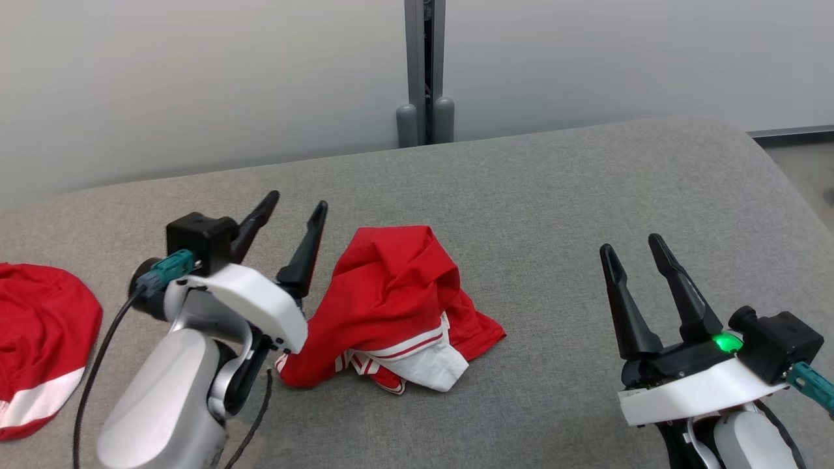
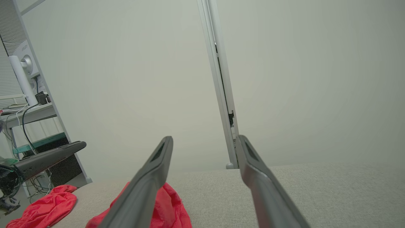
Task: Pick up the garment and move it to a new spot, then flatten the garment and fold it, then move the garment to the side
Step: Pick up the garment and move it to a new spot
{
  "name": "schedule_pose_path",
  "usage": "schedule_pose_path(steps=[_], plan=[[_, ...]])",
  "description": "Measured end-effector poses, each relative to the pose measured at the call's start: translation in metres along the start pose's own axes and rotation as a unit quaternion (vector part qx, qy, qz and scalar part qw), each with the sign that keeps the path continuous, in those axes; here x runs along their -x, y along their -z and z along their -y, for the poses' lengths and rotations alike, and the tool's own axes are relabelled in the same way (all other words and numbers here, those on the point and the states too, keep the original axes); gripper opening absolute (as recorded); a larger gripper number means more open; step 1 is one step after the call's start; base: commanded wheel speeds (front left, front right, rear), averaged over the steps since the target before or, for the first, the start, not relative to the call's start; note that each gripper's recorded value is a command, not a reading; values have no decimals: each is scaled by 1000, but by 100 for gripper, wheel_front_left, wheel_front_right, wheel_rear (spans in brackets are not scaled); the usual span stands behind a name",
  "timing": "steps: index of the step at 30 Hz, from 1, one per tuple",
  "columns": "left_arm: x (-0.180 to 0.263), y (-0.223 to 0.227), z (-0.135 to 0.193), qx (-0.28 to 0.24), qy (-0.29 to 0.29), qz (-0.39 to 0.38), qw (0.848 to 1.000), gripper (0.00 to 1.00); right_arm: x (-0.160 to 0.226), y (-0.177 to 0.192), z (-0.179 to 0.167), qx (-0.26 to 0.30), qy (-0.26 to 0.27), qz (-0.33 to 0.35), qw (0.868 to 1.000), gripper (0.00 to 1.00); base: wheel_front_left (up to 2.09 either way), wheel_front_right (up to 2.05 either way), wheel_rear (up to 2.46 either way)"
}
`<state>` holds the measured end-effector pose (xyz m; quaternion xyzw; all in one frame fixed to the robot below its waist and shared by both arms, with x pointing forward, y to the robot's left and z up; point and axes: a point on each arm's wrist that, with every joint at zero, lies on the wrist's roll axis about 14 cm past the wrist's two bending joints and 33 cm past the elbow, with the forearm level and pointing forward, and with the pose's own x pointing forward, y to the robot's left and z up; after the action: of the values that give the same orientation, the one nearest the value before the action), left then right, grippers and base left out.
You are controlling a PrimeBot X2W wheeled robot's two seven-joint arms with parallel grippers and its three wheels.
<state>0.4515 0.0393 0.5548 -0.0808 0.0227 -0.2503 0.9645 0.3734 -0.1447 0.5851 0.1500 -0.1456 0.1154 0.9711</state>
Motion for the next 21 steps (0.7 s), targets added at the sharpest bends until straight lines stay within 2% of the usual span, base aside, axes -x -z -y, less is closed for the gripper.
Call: schedule_pose_path(steps=[5, 10, 21], plan=[[31, -18, -31, -13, -63, 53, 997, 100, 3, 2, 0, 3, -2, -5, 1000, 100, 0, 0, 0], [68, -16, -57, -24, -130, 79, 988, 100, 6, 1, 1, 5, -2, -7, 1000, 100, 0, 0, 0], [115, 2, -67, 9, -203, 103, 974, 100, 14, 14, 4, 4, 7, -29, 1000, 100, 0, 0, 0]])
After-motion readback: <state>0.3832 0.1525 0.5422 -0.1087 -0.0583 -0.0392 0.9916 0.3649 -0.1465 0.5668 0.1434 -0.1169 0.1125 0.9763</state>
